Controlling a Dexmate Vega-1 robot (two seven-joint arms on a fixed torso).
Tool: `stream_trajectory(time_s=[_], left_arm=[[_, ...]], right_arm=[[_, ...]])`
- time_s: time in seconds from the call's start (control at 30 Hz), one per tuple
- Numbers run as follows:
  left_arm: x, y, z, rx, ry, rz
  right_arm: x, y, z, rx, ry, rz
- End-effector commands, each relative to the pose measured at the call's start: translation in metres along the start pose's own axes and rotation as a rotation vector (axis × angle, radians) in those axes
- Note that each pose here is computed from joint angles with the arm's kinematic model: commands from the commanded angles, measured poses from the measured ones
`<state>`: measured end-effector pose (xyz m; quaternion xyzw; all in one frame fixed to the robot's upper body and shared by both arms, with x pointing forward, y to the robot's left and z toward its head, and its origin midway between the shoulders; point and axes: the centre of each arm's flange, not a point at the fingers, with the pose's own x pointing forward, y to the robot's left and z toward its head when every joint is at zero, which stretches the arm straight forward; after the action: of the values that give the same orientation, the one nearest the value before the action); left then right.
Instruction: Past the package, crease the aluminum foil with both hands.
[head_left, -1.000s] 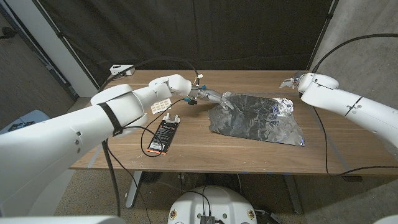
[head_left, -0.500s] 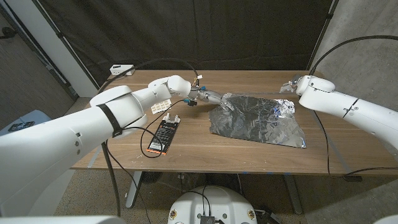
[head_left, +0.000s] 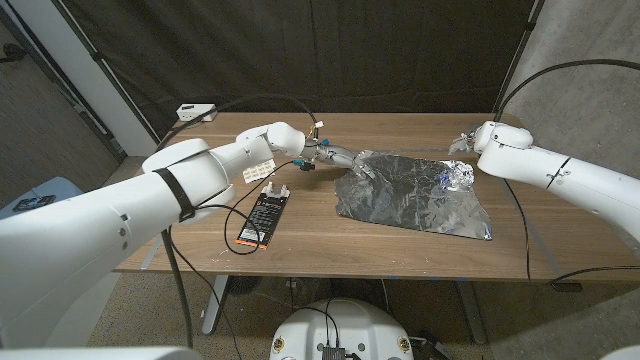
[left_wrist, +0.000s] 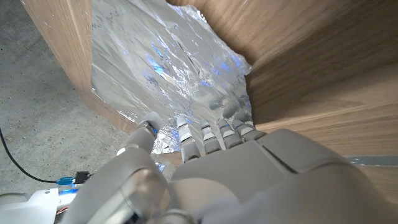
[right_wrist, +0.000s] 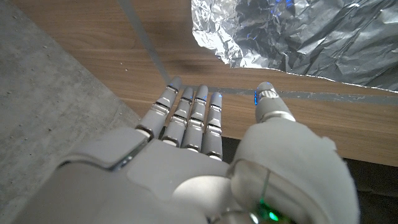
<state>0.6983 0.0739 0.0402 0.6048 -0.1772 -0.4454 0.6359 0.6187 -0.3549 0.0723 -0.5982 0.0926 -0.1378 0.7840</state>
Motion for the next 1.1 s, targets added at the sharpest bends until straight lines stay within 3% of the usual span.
stream_trajectory(time_s=[0.03, 0.7, 1.1], left_arm=[[-0.002, -0.001, -0.005, -0.009, 0.013, 0.006], [-0.005, -0.005, -0.008, 0.003, 0.007, 0.004], [-0.008, -0.004, -0.010, 0.008, 0.014, 0.001]], right_arm=[[0.002, 0.007, 0.003, -0.049, 0.025, 0.044], [0.006, 0.024, -0.013, -0.093, 0.034, 0.060], [0.014, 0.028, -0.021, -0.144, 0.041, 0.027]])
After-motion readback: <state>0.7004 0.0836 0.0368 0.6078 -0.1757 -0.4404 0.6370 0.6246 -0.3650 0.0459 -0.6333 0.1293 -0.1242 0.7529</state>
